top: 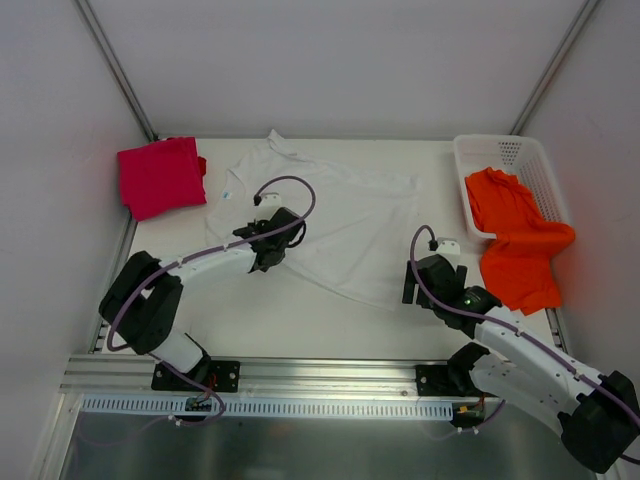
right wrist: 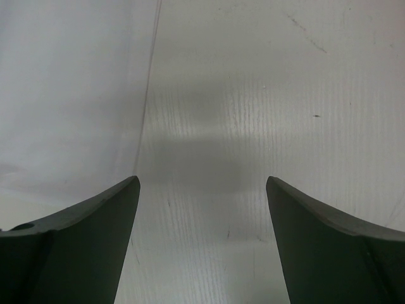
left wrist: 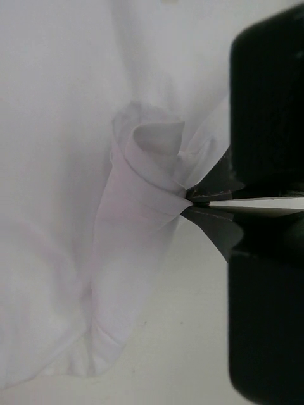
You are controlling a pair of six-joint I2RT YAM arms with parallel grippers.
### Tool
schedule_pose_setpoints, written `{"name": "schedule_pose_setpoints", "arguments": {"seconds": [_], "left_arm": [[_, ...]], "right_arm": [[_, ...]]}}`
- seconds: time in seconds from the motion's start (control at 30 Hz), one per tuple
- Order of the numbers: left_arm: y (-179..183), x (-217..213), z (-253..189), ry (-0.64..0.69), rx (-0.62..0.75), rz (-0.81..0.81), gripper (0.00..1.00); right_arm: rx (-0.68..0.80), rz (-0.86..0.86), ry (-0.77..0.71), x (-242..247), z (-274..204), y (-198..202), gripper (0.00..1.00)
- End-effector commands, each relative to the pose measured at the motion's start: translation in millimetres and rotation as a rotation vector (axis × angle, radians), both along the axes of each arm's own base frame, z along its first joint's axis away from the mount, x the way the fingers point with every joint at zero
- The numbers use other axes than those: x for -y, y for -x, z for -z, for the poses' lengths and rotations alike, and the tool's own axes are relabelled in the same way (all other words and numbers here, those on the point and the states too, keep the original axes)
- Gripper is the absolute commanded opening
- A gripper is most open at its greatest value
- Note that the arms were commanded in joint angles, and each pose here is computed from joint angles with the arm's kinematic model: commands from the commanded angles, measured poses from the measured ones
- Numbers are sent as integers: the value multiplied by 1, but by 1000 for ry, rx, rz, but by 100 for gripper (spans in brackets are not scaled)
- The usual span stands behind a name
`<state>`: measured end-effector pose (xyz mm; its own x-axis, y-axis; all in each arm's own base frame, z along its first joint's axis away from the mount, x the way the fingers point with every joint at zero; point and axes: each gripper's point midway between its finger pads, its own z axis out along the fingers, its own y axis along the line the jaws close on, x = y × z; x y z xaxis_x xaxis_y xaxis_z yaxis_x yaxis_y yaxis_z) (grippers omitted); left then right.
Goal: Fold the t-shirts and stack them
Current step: Flatten the tshirt out
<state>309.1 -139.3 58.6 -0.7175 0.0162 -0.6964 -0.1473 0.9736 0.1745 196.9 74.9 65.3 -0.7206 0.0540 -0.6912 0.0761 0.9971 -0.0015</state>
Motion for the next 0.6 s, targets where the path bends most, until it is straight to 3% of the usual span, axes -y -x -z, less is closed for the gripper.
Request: {"name": "schedule_pose_setpoints", "arguments": {"seconds": [0.0, 0.3, 0.57], "left_arm": [[8, 8, -48, 49, 14, 73, 0], [44, 10, -57, 89, -71, 146, 0], [59, 11, -51, 112, -133, 169, 0]], "right_arm": [[21, -4, -31, -9, -16, -6, 85], [54, -102, -175, -61, -51, -11, 84], [50, -177, -130, -92, -56, 0, 85]]}}
